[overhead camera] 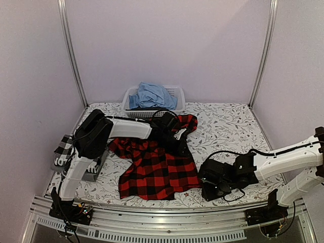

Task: Fold and stack the long sleeve shirts
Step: Smooth out the 1/3-folded shirt at the center of the board, then adjust the 1/3-folded shirt at the center of the board.

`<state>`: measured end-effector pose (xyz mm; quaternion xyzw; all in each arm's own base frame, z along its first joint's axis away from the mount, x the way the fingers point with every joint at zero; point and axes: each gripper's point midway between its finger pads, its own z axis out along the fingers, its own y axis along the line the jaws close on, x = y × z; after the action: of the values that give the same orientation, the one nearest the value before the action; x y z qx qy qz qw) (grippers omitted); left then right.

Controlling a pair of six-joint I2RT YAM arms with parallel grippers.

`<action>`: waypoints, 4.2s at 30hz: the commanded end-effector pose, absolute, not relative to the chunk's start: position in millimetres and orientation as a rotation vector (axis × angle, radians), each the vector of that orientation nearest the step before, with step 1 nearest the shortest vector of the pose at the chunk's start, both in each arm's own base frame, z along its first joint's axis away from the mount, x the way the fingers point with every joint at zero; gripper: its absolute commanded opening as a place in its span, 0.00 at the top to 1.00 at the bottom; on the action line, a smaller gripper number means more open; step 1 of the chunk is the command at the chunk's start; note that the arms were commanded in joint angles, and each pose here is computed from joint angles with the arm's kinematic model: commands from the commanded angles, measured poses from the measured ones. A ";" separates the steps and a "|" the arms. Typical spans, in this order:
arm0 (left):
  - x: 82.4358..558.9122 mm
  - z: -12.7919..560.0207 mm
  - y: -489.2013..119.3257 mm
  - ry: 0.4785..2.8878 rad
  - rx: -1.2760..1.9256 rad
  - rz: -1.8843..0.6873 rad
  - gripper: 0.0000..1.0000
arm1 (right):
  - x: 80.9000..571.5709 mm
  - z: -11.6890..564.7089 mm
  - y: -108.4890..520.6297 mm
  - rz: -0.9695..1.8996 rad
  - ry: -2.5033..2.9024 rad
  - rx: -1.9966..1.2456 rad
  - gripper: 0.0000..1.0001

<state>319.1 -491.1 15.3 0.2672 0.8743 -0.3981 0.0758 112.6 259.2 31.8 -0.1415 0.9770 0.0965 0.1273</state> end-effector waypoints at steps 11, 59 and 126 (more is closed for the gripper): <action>312.4 116.1 -465.9 2.513 0.742 -1.079 0.72 | 193.8 93.1 290.3 0.469 2.660 -0.228 0.51; 267.1 104.6 -253.2 2.670 0.214 -0.454 0.72 | 275.0 218.2 294.5 0.702 2.247 -0.029 0.52; 476.1 32.3 -94.6 2.669 -0.282 -0.260 1.00 | 387.5 116.8 273.6 0.581 2.467 -0.093 0.50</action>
<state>467.8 -86.6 11.1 -0.1167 0.9690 -0.0933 0.1966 419.4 270.8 101.9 -0.0036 0.9226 0.2530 0.2911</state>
